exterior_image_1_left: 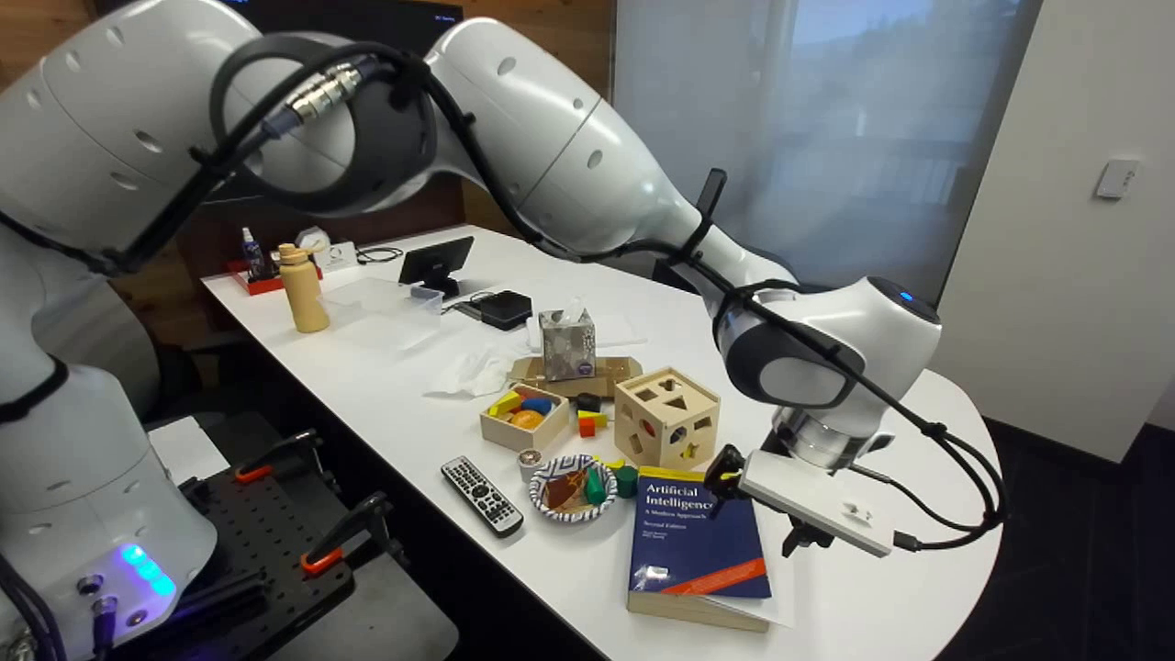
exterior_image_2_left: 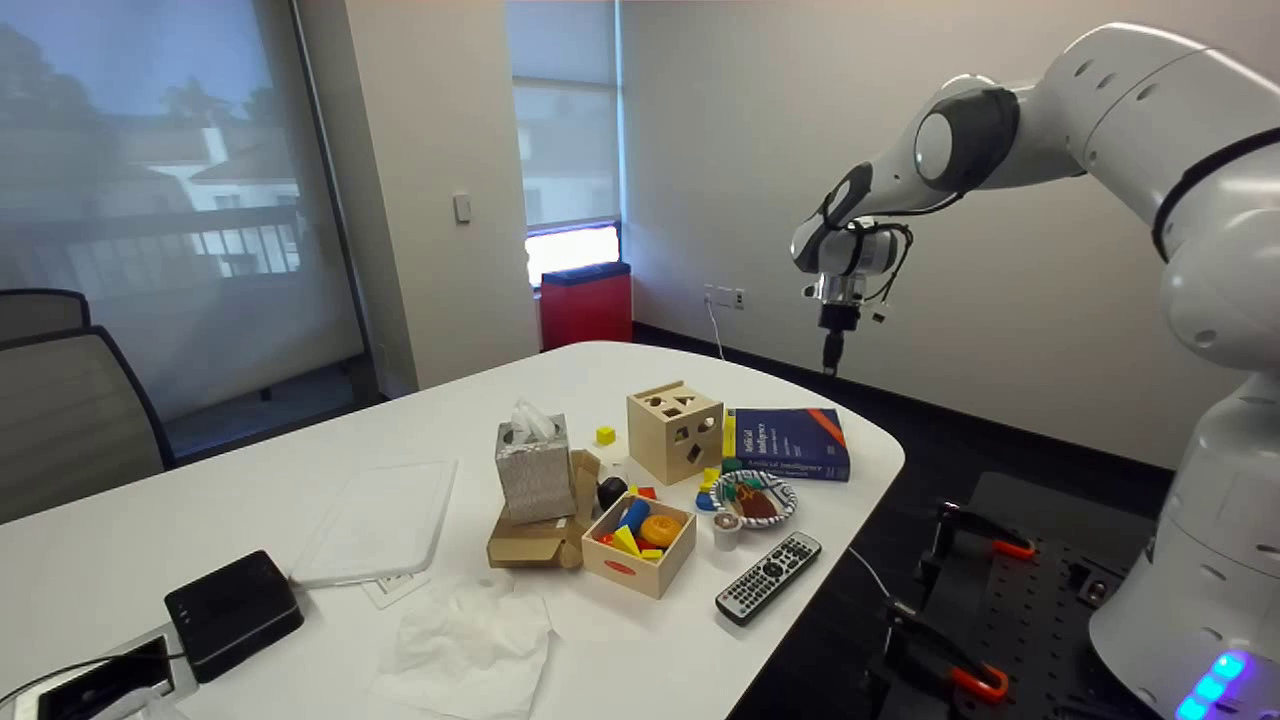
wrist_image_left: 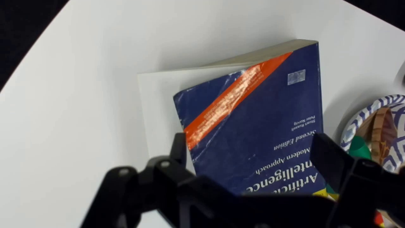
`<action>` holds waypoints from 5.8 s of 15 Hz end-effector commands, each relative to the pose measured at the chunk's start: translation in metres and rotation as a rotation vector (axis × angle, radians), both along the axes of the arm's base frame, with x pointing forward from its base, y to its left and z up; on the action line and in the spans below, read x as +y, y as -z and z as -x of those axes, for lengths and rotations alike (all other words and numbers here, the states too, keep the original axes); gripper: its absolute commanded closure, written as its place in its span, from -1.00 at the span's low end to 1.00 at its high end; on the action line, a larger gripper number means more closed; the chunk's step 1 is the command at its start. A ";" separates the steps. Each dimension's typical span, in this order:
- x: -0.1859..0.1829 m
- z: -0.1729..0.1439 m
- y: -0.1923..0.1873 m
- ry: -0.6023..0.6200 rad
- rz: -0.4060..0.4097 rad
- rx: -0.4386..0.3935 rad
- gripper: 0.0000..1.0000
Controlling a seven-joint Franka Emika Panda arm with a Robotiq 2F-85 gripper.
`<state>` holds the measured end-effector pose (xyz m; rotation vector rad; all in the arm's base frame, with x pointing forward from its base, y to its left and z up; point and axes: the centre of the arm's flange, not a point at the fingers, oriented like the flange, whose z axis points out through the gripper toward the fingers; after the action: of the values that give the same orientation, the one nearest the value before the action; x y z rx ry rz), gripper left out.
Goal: Open the book
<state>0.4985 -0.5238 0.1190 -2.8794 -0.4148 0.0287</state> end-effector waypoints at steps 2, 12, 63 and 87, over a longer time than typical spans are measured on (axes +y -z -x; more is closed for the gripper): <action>-0.019 -0.030 0.031 0.010 0.001 0.047 -1.00; -0.017 -0.047 0.075 -0.036 -0.032 0.112 -1.00; 0.079 -0.068 0.038 -0.333 -0.383 0.190 -1.00; 0.171 -0.062 0.021 -0.620 -0.691 0.430 -1.00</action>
<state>0.5688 -0.3619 0.0969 -1.9789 -0.9442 0.4280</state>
